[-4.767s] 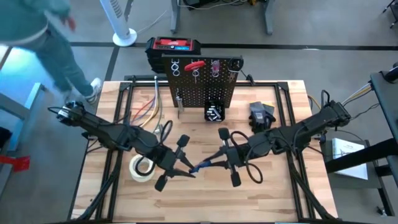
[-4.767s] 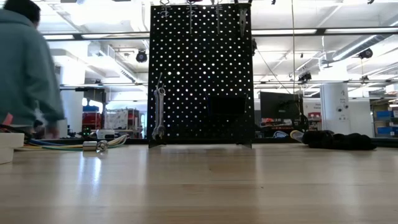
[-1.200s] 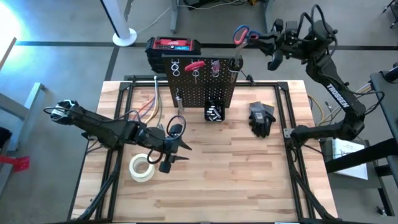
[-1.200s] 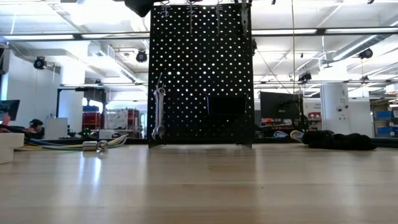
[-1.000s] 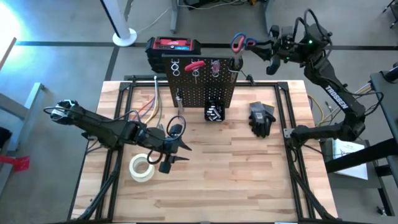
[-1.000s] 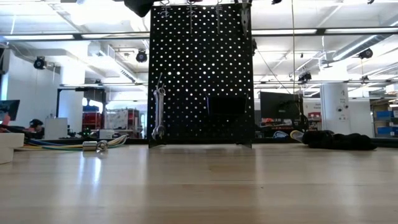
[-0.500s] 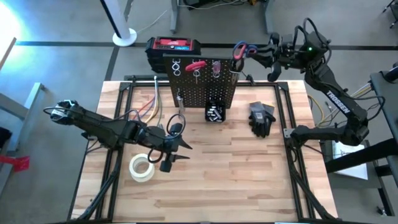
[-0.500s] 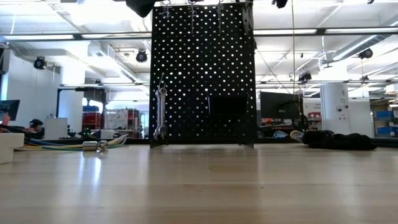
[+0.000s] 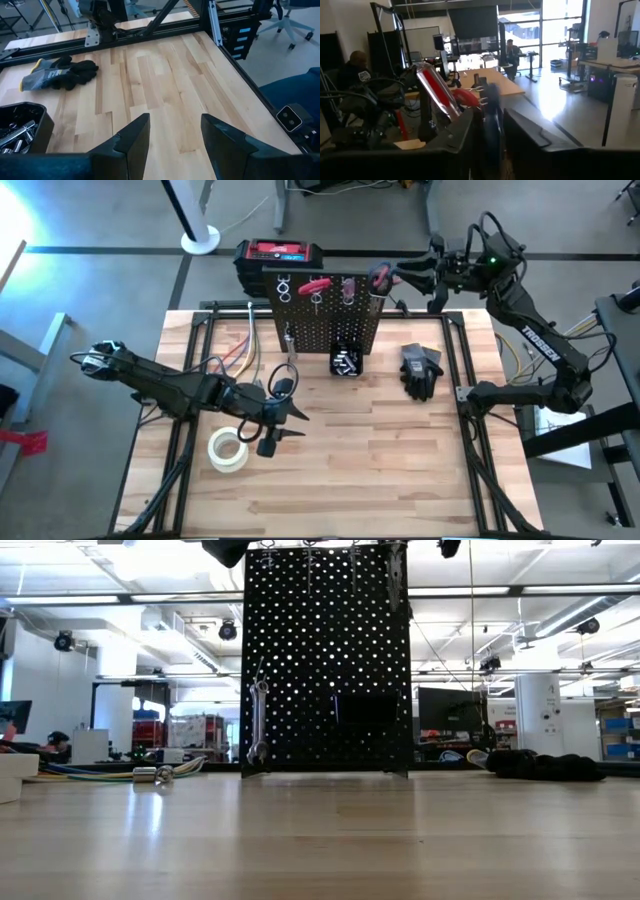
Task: Hang tools onto peg board
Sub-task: Hang the blue scissors on the peg board, then put the socket into the black bin on the peg board
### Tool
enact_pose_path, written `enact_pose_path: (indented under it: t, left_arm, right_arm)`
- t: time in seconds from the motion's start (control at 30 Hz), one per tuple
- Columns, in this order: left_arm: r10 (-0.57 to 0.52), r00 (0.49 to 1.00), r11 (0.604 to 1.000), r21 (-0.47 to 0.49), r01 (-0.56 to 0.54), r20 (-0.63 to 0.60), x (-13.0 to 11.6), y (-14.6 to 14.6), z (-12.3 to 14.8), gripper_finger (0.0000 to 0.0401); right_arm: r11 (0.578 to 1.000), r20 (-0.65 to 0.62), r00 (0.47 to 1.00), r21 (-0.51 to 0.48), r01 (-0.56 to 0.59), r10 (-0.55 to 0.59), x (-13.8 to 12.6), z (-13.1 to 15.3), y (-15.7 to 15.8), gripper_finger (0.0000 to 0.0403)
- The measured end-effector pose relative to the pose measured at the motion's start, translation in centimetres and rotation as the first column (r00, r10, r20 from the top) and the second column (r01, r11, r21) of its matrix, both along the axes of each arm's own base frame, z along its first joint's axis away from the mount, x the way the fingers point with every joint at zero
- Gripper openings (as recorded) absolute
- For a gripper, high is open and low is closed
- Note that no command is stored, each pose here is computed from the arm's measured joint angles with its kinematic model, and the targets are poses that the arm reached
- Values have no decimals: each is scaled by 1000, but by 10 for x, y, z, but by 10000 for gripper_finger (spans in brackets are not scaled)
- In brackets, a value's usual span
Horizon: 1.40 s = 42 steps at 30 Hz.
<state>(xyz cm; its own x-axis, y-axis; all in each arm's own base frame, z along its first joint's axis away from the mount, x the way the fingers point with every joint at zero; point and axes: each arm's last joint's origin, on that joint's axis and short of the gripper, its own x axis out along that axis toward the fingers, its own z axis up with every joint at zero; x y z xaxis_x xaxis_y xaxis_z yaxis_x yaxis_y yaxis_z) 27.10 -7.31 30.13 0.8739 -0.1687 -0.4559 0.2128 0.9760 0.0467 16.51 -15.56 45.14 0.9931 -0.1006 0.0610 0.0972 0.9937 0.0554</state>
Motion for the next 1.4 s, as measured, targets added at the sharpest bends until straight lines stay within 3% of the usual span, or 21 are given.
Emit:
enact_pose_path:
  t: [0.33,0.6,0.77,0.93,1.13,1.27,1.4]
  left_arm:
    - [10,1000,1000,-21,-10,-5,0,0,0,168]
    - [-9,1000,998,-54,10,16,-8,-5,6,168]
    - [-4,998,997,-80,9,60,-17,-4,-4,168]
    - [30,978,990,-143,0,205,-24,-1,-35,168]
    - [198,938,959,-254,-124,286,-35,7,-74,168]
    - [287,907,936,-291,-197,308,-39,10,-89,168]
    - [302,915,930,-293,-222,269,-39,11,-98,168]
  right_arm:
    - [1000,42,999,17,2,-2,-3,6,4,157]
    - [995,159,987,-91,36,-22,-33,32,36,148]
    - [997,128,992,-79,15,-4,-49,30,59,142]
    - [996,56,995,-7,-84,84,-46,-4,77,143]
    - [985,2,987,69,-160,160,-30,-73,95,133]
    - [974,55,977,88,-209,205,-14,-122,107,123]
    - [956,117,957,99,-277,265,-2,-159,118,110]
